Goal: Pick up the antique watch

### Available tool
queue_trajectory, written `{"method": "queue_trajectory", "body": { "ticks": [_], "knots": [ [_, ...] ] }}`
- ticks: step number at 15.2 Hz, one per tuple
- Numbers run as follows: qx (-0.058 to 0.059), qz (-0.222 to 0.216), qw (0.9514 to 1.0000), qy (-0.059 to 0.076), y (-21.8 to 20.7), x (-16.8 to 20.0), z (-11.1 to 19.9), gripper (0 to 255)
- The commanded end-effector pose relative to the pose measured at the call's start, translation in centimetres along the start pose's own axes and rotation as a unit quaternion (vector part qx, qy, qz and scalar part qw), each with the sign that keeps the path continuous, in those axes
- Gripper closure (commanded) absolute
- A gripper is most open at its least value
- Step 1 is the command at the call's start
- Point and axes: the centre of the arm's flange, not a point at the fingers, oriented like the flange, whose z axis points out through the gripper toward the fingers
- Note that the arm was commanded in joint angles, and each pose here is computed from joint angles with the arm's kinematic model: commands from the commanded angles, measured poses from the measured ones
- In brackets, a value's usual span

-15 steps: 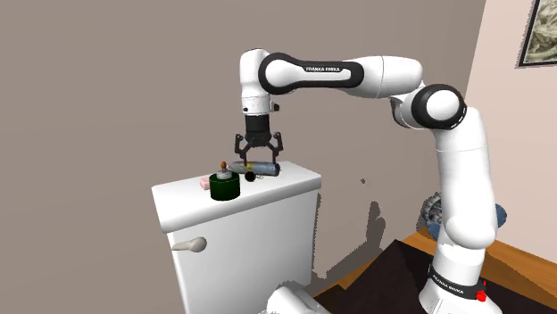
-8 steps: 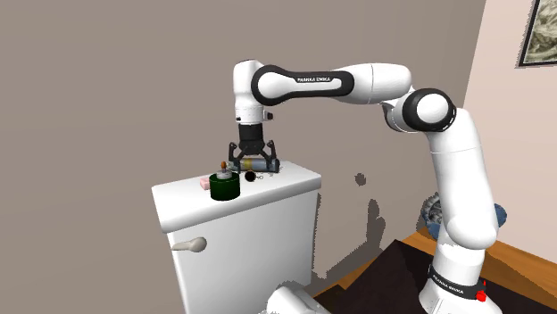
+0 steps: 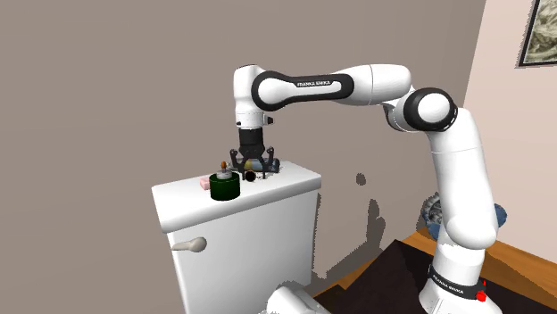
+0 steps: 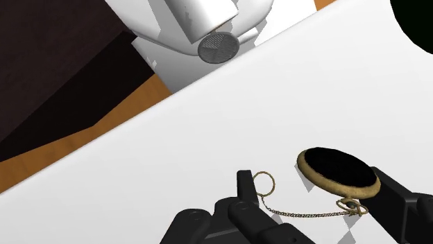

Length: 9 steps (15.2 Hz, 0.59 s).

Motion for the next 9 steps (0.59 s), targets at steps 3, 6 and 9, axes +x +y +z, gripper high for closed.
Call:
{"method": "queue_trajectory", "body": {
  "ticks": [3, 6, 9],
  "knots": [
    [0.0, 0.0, 1.0, 0.0, 0.0, 0.0, 0.0, 255],
    [0.0, 0.0, 1.0, 0.0, 0.0, 0.0, -0.5, 255],
    [0.0, 0.0, 1.0, 0.0, 0.1, 0.0, -2.0, 255]
  ]
}}
